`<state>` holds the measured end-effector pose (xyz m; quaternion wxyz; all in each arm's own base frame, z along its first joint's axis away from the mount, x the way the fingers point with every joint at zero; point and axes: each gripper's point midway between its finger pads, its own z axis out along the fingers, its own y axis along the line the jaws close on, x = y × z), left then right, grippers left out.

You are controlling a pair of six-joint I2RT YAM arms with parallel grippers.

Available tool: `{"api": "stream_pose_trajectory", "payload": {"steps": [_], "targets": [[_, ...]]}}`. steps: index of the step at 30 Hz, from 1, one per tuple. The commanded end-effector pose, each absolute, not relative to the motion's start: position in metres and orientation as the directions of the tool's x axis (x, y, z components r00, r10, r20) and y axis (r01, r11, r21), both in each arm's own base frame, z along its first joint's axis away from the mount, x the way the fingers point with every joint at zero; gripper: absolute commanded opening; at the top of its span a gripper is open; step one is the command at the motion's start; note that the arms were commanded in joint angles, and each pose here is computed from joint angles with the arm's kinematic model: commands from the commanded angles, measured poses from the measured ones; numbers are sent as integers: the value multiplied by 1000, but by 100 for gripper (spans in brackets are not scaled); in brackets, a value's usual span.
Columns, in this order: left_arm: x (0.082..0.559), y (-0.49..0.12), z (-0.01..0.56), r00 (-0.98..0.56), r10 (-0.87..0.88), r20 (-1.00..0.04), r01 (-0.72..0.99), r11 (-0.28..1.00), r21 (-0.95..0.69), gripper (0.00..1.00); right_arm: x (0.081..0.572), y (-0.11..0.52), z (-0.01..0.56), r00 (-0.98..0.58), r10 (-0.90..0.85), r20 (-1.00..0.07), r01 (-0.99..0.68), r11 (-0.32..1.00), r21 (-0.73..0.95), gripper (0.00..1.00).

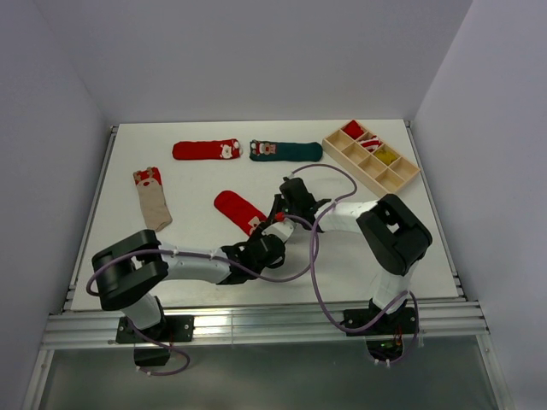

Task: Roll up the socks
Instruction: Roll the sock at the center of the board.

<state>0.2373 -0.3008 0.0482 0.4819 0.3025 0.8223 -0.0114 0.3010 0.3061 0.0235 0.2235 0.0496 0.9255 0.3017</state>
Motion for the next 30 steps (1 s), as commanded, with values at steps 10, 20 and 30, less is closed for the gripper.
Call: {"api": "stream_pose_trajectory", "payload": {"steps": [10, 20, 30], "targets": [[249, -310, 39, -345, 536, -770, 477, 807, 348, 44, 289, 295, -3, -927, 205, -314, 4, 842, 539, 16], [254, -301, 21, -390, 586, -710, 436, 797, 418, 46, 288, 296, -6, -933, 202, -298, 6, 836, 548, 16], [250, -290, -2, -469, 606, -642, 446, 790, 420, 45, 289, 295, -5, -934, 204, -292, 9, 834, 552, 15]]}}
